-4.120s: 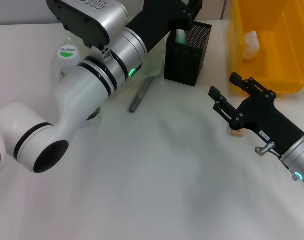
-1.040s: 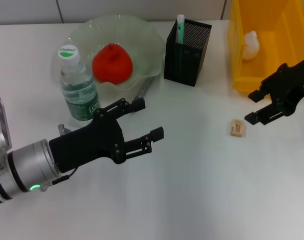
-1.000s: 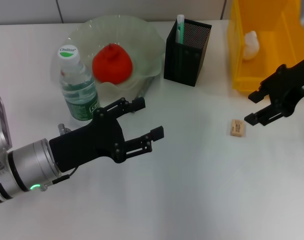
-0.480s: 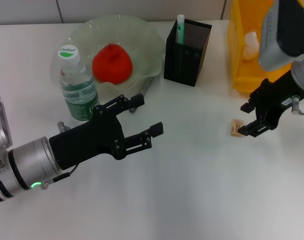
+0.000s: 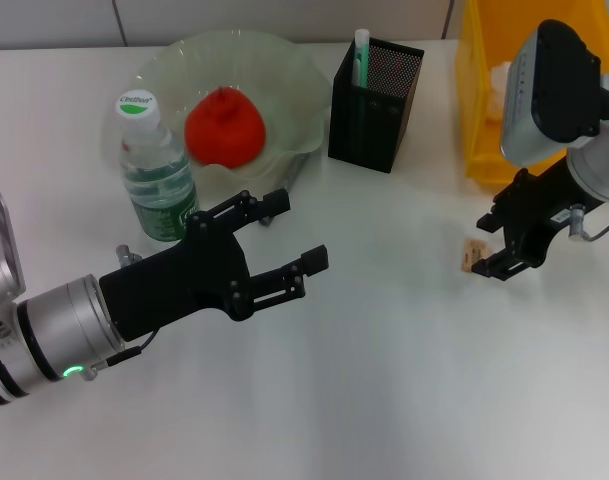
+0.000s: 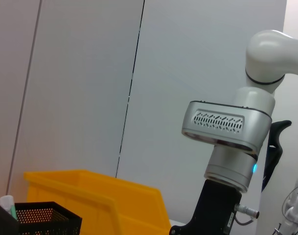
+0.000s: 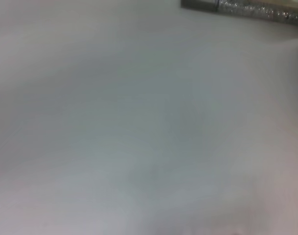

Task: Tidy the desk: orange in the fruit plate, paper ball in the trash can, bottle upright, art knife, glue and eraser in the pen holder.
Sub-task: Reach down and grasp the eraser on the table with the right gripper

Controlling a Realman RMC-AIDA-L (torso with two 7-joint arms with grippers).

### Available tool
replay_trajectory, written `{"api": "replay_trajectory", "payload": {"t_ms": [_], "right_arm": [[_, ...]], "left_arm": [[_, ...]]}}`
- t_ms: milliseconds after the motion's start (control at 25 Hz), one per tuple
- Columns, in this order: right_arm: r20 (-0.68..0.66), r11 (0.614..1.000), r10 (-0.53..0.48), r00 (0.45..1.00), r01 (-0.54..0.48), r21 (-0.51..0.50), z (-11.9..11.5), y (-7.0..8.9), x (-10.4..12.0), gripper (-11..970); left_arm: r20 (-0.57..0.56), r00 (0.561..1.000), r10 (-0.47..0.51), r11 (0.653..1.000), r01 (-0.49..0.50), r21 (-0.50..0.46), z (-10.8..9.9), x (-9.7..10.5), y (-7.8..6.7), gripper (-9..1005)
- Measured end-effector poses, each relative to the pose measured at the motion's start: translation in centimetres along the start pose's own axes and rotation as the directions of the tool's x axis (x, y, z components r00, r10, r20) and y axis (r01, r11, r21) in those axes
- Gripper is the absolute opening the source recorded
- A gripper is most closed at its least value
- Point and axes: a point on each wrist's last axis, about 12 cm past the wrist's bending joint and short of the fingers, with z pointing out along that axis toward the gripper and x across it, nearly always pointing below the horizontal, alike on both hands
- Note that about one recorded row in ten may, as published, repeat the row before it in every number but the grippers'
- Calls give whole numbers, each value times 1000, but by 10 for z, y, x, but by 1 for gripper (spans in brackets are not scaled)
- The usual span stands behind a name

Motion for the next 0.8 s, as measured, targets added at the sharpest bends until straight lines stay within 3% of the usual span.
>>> {"api": "replay_trajectory", "payload": {"t_ms": [800], "right_arm": [[29,1000,-8,1000,8,-1,15,0,0,584]], "left_arm": [[2,1000,-1,1000,1,-2,0,1,-1,811]]}}
